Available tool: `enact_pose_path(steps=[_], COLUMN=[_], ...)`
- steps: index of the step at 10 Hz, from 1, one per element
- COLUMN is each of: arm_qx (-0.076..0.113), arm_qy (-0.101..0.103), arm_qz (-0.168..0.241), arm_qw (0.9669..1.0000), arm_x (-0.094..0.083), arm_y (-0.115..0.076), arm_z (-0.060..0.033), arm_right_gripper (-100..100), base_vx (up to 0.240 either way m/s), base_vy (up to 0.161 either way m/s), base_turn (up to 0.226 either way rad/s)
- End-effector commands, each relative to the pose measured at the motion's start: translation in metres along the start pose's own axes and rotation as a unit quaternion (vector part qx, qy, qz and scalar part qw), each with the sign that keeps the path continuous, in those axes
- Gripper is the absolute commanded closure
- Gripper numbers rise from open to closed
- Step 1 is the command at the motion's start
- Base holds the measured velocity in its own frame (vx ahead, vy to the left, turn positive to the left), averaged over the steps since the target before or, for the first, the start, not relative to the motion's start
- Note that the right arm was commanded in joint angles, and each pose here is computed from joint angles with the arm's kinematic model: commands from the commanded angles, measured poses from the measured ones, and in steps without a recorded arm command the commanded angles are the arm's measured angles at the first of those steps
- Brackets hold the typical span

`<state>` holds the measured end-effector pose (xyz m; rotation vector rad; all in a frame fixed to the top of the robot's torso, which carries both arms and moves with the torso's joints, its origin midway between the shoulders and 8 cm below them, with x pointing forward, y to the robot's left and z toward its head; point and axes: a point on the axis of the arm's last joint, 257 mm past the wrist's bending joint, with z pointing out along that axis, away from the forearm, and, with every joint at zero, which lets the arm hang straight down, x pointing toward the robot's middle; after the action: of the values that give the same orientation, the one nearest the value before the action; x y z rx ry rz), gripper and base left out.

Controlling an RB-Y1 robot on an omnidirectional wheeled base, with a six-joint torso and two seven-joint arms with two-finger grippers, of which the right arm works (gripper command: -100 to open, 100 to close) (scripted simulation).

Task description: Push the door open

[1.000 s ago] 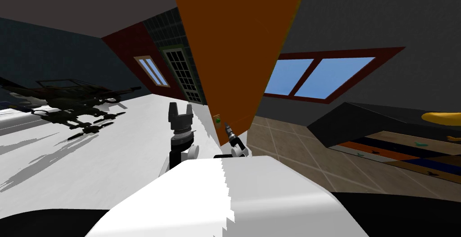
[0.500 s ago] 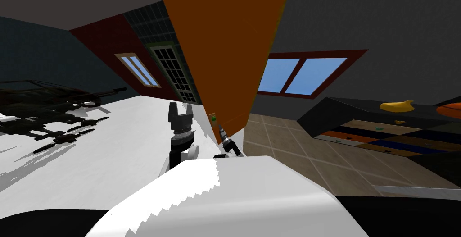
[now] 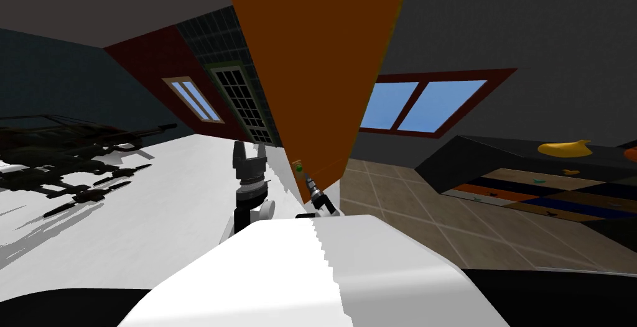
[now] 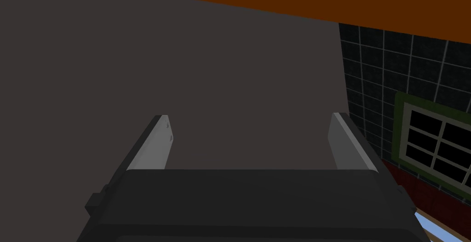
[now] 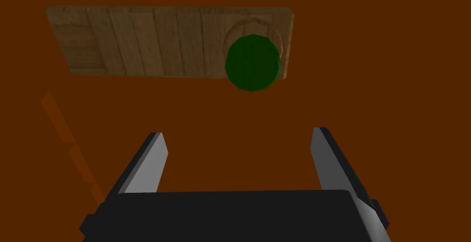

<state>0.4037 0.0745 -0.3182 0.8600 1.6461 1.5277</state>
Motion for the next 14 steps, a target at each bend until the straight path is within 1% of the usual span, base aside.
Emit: enact_pose_path(steps=[1,2,3,4,5,6,11,12,14], arm_qx=[-0.002,-0.006,-0.013,-0.016,-0.014,-0.014,-0.014,-0.005,0.000], arm_qy=[-0.001,-0.003,-0.004,-0.004,-0.004,-0.004,-0.004,-0.011,-0.020], arm_qz=[0.002,0.008,0.019,0.024,0.021,0.021,0.021,0.007,0.000], arm_qw=[1.0000,0.9999,0.9997,0.9996,0.9997,0.9997,0.9997,0.9999,0.9998], arm_x=[-0.002,0.001,0.006,0.009,0.007,0.007,0.007,-0.011,-0.025], arm_y=[0.004,0.009,0.019,0.023,0.018,0.018,0.018,0.006,0.000], arm_z=[0.0046,0.0091,0.0159,0.0187,0.0158,0.0158,0.0158,0.0099,0.0070], arm_right_gripper=[-100,-100,-100,-100,-100,100,100,100,100], base_vx=[0.239,0.231,0.193,0.144,0.059,-0.005,-0.012,0.111,0.173], base_vy=[0.144,0.127,0.148,0.120,0.047,-0.006,-0.009,0.047,0.166], base_turn=[0.010,0.013,0.014,0.003,-0.006,-0.004,0.003,-0.092,-0.120])
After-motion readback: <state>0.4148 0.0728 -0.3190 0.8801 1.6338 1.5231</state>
